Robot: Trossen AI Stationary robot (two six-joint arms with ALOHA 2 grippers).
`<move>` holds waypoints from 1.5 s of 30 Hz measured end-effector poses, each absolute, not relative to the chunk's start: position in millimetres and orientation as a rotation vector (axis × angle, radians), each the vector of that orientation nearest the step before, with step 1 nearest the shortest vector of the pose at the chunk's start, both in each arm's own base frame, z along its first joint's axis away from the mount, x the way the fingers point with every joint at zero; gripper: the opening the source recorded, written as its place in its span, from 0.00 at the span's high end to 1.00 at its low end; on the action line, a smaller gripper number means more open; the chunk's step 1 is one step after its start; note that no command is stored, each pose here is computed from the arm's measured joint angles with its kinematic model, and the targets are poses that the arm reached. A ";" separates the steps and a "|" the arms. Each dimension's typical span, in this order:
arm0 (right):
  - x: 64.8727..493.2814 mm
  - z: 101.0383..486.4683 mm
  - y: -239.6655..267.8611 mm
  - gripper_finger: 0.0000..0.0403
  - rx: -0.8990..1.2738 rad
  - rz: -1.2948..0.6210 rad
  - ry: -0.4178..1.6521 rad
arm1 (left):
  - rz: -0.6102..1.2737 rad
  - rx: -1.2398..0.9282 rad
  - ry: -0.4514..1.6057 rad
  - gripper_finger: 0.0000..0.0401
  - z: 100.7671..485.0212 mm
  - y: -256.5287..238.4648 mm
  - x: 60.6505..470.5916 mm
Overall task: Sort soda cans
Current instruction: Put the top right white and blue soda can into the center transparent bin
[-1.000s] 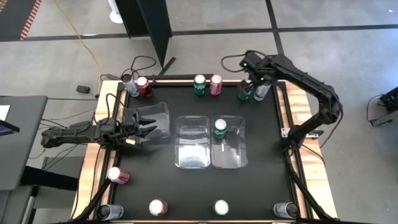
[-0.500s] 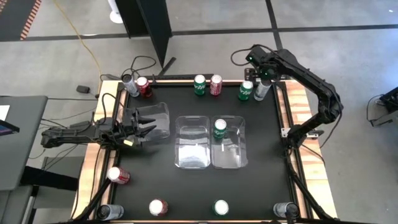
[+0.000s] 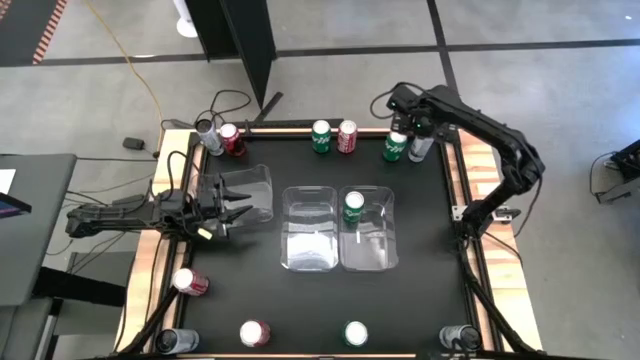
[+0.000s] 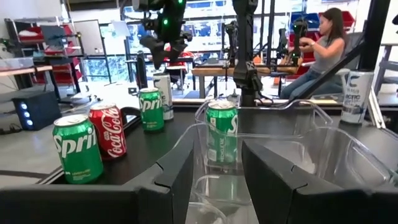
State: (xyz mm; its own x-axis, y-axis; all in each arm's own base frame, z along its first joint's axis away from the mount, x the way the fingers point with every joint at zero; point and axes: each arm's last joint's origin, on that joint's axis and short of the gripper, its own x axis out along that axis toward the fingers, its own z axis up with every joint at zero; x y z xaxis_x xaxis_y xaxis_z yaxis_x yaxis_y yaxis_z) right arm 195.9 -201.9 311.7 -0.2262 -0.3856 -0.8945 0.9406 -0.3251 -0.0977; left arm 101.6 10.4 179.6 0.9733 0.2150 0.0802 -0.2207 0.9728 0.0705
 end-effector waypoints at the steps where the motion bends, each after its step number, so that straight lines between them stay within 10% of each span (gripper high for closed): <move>1: 196.4 308.9 -202.4 0.10 1.005 -1.740 0.831 | 0.220 0.087 -0.071 0.67 179.6 10.4 101.6; 45: 182.5 254.6 -219.0 0.10 1.083 -2.032 0.533 | 0.233 0.271 -0.097 0.67 184.1 10.4 101.2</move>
